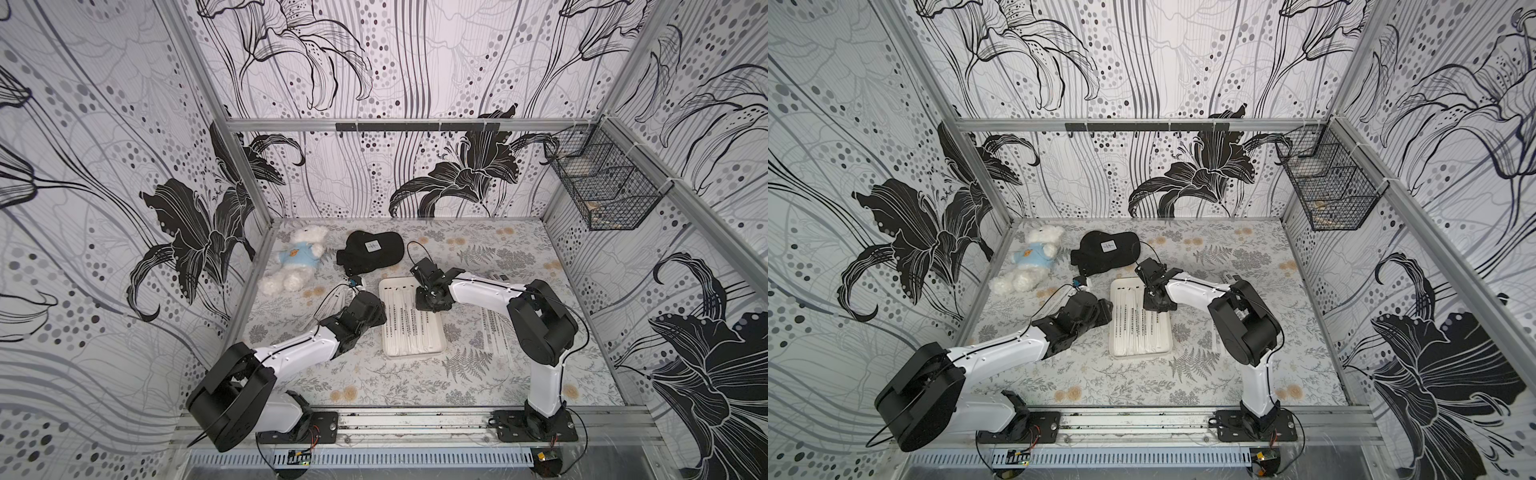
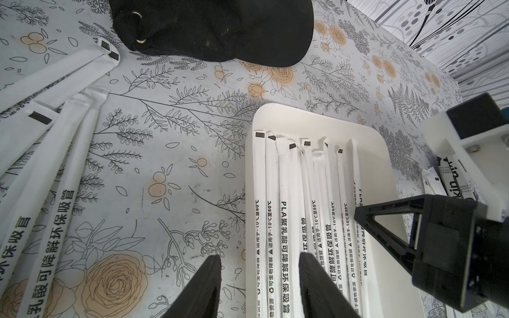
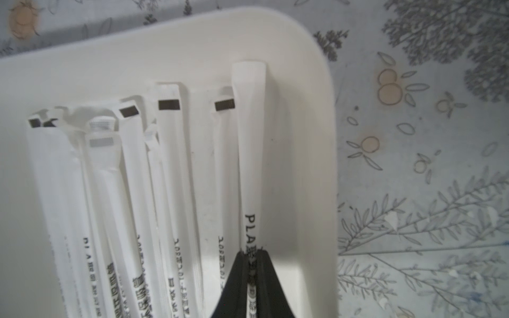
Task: Put the straws into the storage box
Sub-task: Place the straw in the storage box, then pick up the straw from the center of the board.
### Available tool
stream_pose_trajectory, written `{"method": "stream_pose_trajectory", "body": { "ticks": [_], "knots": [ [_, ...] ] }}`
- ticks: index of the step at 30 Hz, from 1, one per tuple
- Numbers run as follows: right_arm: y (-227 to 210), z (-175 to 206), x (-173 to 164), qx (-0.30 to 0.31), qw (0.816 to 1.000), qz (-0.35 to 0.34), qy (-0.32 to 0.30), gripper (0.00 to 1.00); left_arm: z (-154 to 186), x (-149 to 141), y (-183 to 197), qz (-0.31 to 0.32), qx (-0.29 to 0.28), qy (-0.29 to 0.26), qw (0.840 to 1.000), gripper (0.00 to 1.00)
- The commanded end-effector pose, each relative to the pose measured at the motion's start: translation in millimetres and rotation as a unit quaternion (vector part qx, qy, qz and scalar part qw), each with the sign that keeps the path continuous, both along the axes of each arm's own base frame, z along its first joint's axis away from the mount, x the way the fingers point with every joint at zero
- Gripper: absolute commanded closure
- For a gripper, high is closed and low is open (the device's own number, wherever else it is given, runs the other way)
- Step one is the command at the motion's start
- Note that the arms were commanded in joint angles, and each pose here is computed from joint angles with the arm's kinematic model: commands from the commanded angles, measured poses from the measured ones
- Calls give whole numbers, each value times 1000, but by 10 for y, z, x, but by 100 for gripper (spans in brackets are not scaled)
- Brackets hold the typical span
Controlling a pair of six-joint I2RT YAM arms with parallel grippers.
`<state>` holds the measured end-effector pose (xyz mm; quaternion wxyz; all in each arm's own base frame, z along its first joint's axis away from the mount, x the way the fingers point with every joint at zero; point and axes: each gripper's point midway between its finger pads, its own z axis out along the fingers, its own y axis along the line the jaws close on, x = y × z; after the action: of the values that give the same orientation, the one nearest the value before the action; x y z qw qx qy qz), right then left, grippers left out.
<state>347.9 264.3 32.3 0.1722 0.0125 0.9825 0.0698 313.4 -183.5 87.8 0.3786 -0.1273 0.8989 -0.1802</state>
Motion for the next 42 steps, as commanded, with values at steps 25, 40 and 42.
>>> {"method": "stream_pose_trajectory", "body": {
  "ticks": [25, 40, 42],
  "knots": [
    [122, 81, 22, 26, 999, -19, 0, 78, 12, 10, 7, 1, -8, -9, 1000, 50],
    [-1013, 589, -342, -25, 999, -35, -18, 75, 426, 101, 24, -3, 3, -59, 998, 47],
    [-1368, 471, -424, -59, 997, -40, -1, 75, 496, 103, 8, -8, 8, -67, 998, 46]
  ]
}}
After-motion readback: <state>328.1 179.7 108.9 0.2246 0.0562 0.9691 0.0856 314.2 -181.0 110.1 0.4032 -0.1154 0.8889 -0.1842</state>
